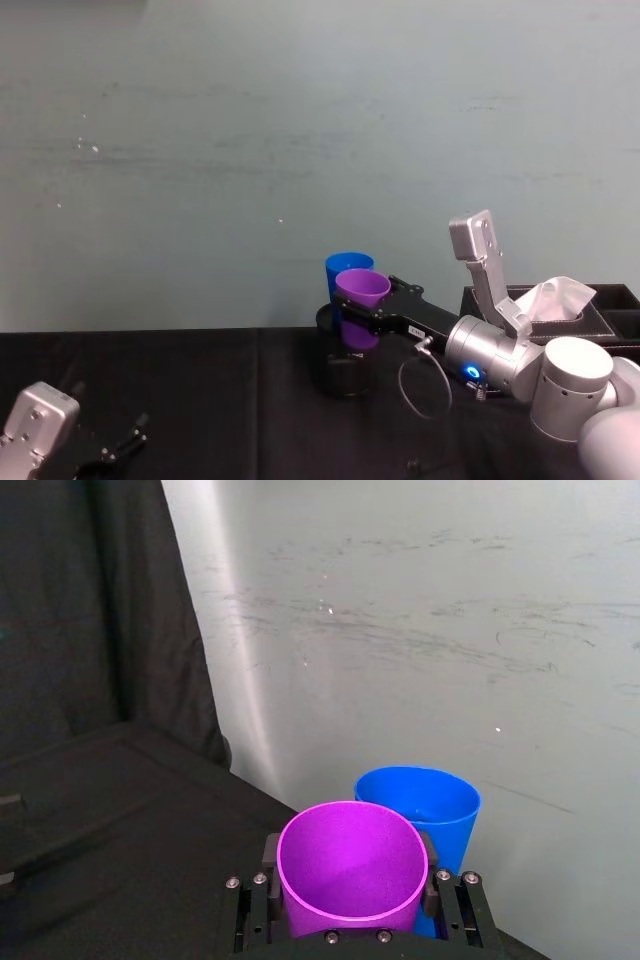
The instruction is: Pick up one cup with a gripper and tap it against the other cup.
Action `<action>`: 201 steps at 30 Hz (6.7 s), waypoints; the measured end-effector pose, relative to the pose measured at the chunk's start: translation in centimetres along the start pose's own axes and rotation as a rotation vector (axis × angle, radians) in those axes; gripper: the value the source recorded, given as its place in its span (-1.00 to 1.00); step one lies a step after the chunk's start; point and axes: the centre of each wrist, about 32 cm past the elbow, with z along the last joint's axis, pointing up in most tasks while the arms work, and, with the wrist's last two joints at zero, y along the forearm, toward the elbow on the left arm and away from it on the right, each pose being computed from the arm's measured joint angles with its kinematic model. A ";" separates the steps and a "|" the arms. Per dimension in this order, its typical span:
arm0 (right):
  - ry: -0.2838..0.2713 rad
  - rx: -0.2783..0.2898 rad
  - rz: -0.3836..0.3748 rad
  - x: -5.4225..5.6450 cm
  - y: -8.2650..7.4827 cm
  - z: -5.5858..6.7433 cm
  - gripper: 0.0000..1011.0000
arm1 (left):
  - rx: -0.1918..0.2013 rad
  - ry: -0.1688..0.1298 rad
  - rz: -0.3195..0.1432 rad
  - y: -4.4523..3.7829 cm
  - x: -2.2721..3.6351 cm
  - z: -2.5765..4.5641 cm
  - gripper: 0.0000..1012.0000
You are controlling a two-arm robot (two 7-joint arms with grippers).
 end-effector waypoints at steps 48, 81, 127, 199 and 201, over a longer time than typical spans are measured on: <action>0.001 0.000 0.000 0.0 0.0 0.0 0.48 | 0.000 0.000 0.000 0.00 0.00 0.00 0.98; 0.001 0.000 0.000 0.0 0.0 0.0 0.48 | 0.000 0.000 0.000 0.00 0.00 0.00 0.98; 0.004 0.006 0.033 -0.9 -1.5 -0.6 0.48 | 0.000 0.000 0.000 0.00 0.00 0.00 0.98; -0.021 -0.032 0.220 -3.8 -10.7 -10.1 0.49 | 0.000 0.000 0.000 0.00 0.00 0.00 0.98; -0.019 -0.037 0.221 -3.8 -10.7 -10.1 0.49 | 0.000 0.000 0.000 0.00 0.00 0.00 0.98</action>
